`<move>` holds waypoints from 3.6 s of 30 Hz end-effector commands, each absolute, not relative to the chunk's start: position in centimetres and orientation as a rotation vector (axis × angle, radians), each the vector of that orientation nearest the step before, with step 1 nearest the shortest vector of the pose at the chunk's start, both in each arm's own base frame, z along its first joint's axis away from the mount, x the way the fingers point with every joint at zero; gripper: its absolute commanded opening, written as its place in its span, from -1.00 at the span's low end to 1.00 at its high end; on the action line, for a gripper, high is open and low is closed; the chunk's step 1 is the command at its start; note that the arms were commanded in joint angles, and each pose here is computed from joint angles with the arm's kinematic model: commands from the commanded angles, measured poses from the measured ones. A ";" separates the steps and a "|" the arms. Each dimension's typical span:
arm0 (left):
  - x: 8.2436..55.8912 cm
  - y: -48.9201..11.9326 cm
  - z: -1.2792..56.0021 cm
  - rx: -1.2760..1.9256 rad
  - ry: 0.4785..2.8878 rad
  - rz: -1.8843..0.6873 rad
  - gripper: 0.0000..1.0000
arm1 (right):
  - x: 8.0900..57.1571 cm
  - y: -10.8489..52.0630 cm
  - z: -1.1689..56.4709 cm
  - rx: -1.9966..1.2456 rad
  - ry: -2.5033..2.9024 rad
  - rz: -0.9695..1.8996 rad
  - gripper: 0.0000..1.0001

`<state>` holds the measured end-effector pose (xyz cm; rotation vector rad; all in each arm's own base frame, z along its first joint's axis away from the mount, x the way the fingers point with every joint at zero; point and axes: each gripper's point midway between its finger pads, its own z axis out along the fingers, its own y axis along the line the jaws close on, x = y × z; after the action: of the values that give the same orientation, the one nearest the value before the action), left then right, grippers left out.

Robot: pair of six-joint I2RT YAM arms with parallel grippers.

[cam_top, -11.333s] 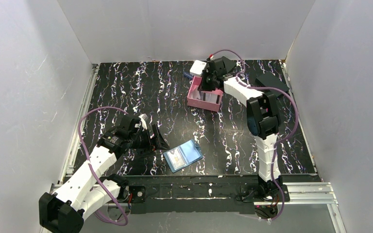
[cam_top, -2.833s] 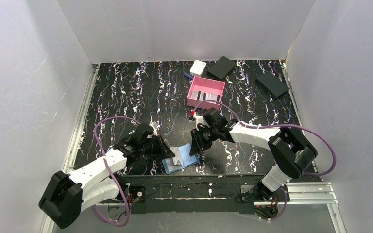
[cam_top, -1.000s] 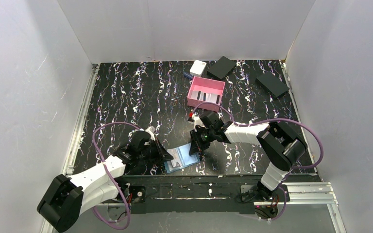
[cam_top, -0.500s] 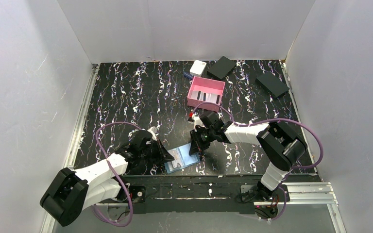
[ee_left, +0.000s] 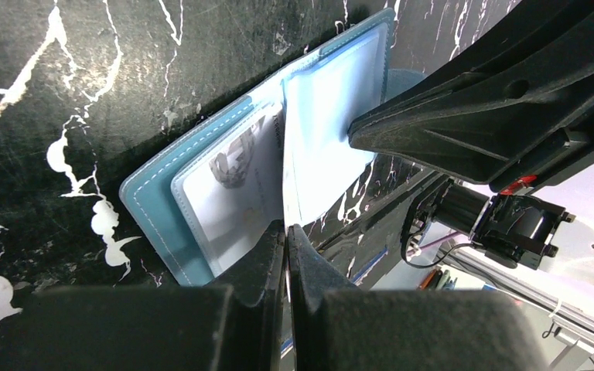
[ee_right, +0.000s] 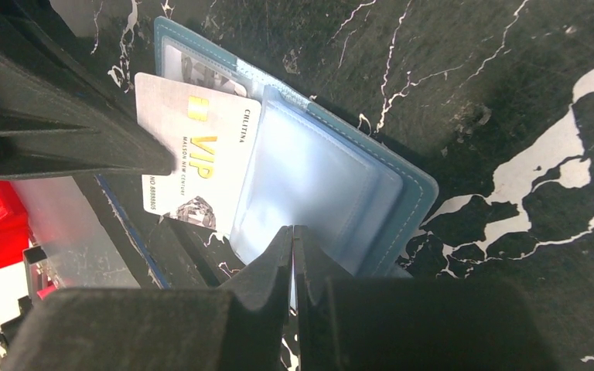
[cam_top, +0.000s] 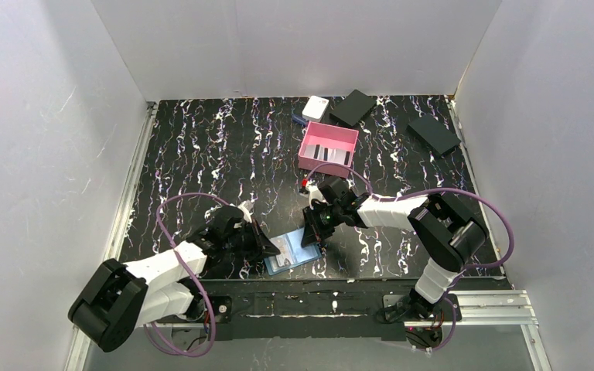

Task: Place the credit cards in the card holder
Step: Insert the credit card into the card holder.

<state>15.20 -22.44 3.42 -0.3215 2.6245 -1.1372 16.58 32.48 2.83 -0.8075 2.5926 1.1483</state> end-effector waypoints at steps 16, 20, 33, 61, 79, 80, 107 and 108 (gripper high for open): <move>15.1 -22.5 4.3 -0.342 2.567 -1.185 -1.00 | 16.4 29.2 -0.9 -0.766 2.736 0.900 -0.78; 14.9 -22.6 3.8 -0.361 2.602 -1.178 -1.00 | 16.4 29.3 -0.8 -0.767 2.735 0.905 -0.78; 14.9 -23.5 3.5 -0.381 2.643 -1.219 -1.00 | 16.1 29.1 -1.2 -0.769 2.745 0.908 -0.79; 16.2 -23.0 2.7 -0.370 2.603 -1.194 -1.00 | 16.0 29.2 -1.2 -0.770 2.749 0.921 -0.79; 17.3 -23.8 3.2 -0.408 2.579 -1.260 -1.00 | 15.8 29.1 -1.2 -0.767 2.753 0.928 -0.80; 17.3 -24.0 3.2 -0.413 2.577 -1.271 -1.00 | 15.8 29.2 -1.2 -0.766 2.752 0.931 -0.80; 16.0 -25.0 2.2 -0.515 2.702 -1.208 -0.36 | 18.1 29.2 4.6 -0.741 2.695 0.840 -0.58; 16.0 -24.8 2.2 -0.513 2.710 -1.192 -0.29 | 18.1 29.1 4.8 -0.742 2.690 0.837 -0.57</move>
<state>16.24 -25.70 2.46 -0.4879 2.6673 -1.2960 17.40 30.52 3.44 -0.7407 2.6955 0.9429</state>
